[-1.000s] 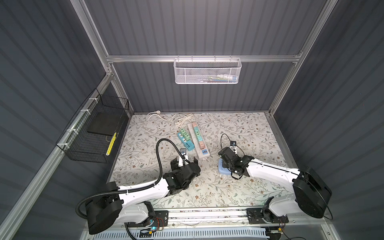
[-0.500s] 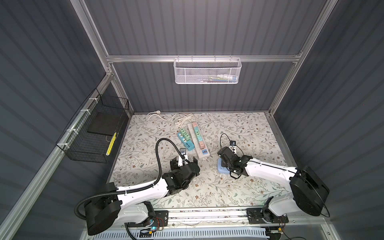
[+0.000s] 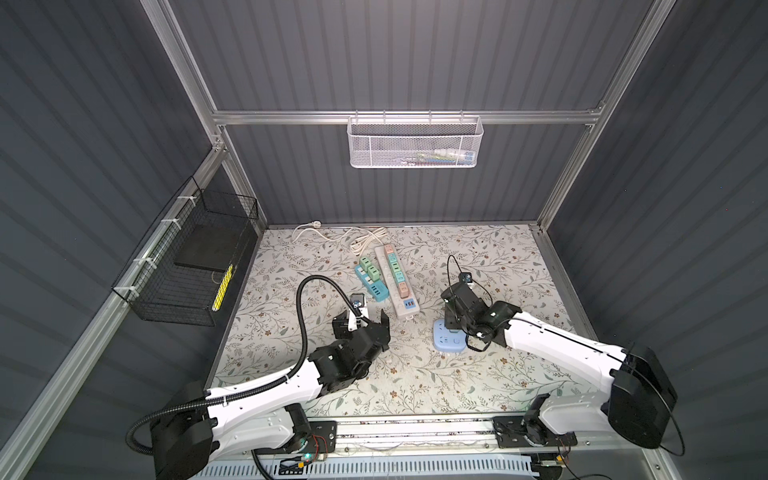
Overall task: Insert the plug
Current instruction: 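Lower teal adapter into the light-blue cube socket with right gripper, then open right gripper and raise it off the plugged teal adapter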
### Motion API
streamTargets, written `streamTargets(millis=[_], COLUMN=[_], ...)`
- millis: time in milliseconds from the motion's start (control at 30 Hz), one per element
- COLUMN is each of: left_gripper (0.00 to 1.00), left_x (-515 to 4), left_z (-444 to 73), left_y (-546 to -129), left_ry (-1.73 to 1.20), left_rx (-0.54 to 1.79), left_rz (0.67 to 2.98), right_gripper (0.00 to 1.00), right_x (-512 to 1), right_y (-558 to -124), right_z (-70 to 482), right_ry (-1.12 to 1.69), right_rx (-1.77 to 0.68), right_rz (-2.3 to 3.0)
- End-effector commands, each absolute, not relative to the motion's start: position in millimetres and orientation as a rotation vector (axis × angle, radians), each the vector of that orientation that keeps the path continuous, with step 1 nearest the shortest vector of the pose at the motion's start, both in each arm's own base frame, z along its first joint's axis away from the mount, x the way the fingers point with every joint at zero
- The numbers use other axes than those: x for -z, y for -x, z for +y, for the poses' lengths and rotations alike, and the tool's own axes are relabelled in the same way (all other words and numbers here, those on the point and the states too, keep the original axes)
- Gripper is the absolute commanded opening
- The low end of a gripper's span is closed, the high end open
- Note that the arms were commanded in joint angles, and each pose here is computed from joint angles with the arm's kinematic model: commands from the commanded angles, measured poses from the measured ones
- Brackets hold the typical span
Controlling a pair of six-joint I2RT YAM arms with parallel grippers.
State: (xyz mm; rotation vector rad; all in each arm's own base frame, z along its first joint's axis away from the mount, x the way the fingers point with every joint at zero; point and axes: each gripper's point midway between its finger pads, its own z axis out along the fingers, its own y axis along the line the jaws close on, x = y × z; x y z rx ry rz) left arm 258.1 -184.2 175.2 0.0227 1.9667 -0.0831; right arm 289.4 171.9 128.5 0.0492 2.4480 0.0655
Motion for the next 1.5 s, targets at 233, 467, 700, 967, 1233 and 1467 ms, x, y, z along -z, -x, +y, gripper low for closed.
streamTargets(millis=[233,467,700,967,1233,1467], left_gripper=[1.0,1.0,1.0,1.0,1.0,1.0], left_x=[-188.1,-186.1,-186.4,-186.6,-185.7,-189.2], left_z=[-187.8,-192.6,-193.0,-194.2,-194.3,-188.6], left_y=[-266.0,-268.0,-268.2,-270.3,-271.9,-271.6], left_ry=[-0.043,-0.05,-0.046,-0.06,-0.065,-0.053], left_rx=[0.037,0.038,0.043,0.028,0.016,0.009], left_rz=[1.958,1.97,1.968,1.966,1.97,1.96], right_gripper=[0.55,0.57,0.71,0.68,0.65,0.66], right_x=[-79.7,-80.9,-89.7,-63.5,-29.0,-32.1], right_y=[-268.6,-263.0,-244.2,-208.1,-209.9,-241.8], right_z=[143.3,136.6,150.6,146.5,137.7,135.5], right_ry=[-0.136,-0.151,-0.085,-0.133,-0.174,-0.198], right_rx=[-0.076,-0.102,-0.287,-0.416,-0.267,-0.236], right_rz=[2.554,2.545,2.559,2.607,2.703,2.654])
